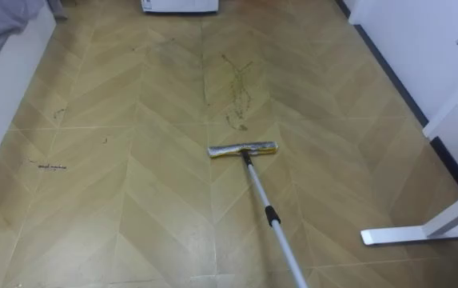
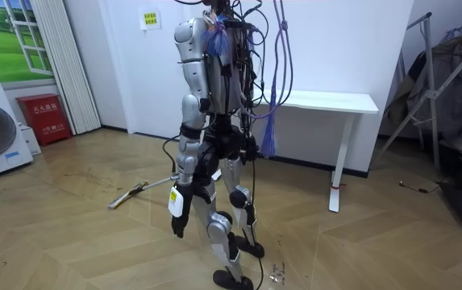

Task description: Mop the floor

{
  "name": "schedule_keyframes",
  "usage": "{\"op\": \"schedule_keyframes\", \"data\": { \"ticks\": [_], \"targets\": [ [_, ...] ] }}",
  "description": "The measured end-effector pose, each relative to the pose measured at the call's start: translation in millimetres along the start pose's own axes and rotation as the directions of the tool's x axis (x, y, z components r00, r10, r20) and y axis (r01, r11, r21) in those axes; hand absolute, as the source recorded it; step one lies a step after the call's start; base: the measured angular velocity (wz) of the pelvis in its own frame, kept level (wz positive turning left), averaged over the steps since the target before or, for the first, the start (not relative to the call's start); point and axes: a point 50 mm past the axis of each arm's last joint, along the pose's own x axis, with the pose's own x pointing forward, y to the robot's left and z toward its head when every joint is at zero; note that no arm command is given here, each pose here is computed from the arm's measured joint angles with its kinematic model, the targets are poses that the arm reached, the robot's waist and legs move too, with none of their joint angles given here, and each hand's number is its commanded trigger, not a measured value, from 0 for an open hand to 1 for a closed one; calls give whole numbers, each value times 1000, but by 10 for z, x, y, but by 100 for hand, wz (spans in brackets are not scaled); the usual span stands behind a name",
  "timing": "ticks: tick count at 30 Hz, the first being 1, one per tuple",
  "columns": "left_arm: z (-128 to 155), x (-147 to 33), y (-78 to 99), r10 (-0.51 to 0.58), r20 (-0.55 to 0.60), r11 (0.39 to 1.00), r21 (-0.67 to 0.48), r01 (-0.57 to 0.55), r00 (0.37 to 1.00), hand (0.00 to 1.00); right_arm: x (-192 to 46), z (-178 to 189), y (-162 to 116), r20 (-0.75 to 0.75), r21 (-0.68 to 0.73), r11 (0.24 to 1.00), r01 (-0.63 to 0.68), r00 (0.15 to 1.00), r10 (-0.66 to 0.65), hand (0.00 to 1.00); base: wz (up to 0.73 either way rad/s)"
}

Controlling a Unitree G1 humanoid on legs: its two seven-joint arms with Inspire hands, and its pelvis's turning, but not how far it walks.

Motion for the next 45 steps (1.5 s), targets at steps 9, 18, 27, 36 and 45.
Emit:
{"op": "schedule_keyframes", "data": {
  "ticks": [9,18,27,36,45],
  "targets": [
    [2,0,-2,-3,1,1000,0,3,1000,0,0,-4,0,-4,2,1000,0,1000,0,100,0],
    [55,2,21,1,12,1000,2,-1,1000,0,-3,13,-8,1,1,1000,3,1000,-3,100,-1],
    [178,7,114,18,47,1000,5,-18,999,0,-11,86,-29,22,3,1000,21,1000,-21,100,0],
    [390,14,189,42,80,999,6,-43,996,0,-29,209,-87,52,68,994,81,995,-84,100,7],
    [397,15,172,39,63,998,-42,-37,997,0,-23,110,-110,8,220,973,70,997,-74,100,20]
  ]
}}
